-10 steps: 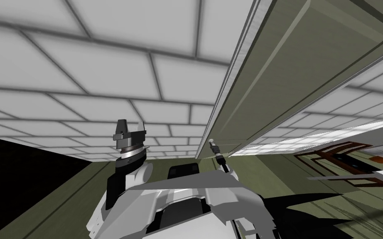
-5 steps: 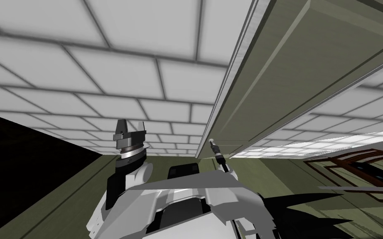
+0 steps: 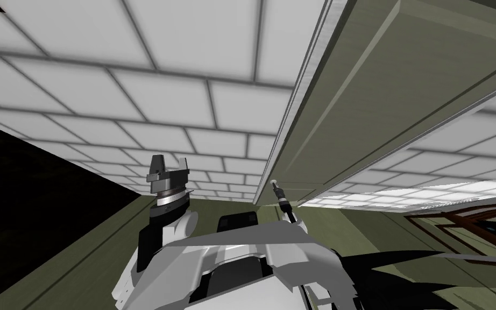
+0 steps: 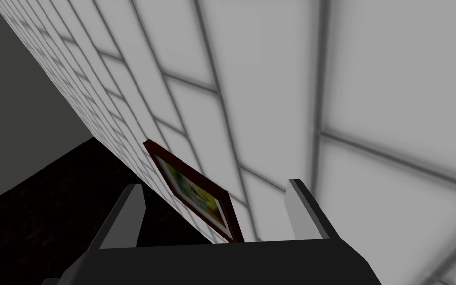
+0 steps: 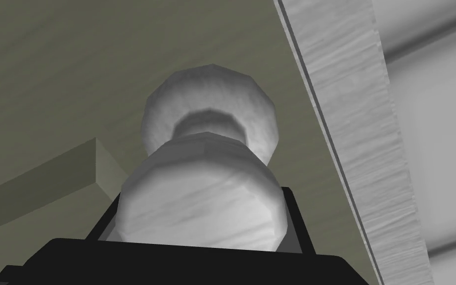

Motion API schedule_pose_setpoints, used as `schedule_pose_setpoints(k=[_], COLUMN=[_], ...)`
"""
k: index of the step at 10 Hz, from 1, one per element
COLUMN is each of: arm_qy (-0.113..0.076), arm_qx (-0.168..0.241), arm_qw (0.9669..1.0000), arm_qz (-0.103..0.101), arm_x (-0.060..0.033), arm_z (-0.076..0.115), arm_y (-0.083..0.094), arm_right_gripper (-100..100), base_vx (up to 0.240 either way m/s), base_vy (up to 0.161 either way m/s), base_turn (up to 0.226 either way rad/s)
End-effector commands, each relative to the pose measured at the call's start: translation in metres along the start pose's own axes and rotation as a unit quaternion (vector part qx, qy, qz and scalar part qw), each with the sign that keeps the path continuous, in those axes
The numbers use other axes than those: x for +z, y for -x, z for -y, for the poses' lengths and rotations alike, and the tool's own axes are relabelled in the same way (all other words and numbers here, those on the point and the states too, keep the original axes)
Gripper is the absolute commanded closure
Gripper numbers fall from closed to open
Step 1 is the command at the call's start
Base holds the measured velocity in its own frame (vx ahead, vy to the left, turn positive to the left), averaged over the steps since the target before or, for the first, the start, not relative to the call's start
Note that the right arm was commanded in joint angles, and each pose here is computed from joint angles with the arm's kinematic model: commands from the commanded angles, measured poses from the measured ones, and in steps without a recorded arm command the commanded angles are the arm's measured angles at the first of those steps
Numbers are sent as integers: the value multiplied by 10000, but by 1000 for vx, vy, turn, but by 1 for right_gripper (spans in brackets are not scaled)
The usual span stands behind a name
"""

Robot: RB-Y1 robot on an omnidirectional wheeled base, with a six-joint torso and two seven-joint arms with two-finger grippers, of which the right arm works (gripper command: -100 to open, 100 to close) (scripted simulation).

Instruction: Pull the door open

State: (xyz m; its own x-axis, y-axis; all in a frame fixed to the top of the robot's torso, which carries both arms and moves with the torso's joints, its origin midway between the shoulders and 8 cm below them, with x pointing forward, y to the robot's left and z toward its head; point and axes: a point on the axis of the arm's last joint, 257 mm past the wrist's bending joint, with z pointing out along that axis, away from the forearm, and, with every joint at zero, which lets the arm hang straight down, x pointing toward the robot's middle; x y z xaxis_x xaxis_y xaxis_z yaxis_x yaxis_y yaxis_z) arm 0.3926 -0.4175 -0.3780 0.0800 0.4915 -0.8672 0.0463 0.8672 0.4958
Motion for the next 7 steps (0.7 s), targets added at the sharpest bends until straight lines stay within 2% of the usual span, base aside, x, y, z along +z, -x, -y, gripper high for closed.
schedule_pose_setpoints(k=[1,3,5,6,7], arm_qy=[-27,-52,-100,-99,-122], arm_qx=[319,553,955,1022,1246], arm_qw=[9995,9984,9953,9946,9920], arm_qz=[18,51,119,120,156], arm_x=[-1,5,18,18,24], arm_z=[-3,6,24,24,33], arm_y=[-14,-2,22,22,34], arm_right_gripper=[100,100,100,100,100], base_vx=[-43,-51,-41,-41,-44], base_vy=[-24,-31,-22,-23,-20], base_turn=[72,74,76,51,68])
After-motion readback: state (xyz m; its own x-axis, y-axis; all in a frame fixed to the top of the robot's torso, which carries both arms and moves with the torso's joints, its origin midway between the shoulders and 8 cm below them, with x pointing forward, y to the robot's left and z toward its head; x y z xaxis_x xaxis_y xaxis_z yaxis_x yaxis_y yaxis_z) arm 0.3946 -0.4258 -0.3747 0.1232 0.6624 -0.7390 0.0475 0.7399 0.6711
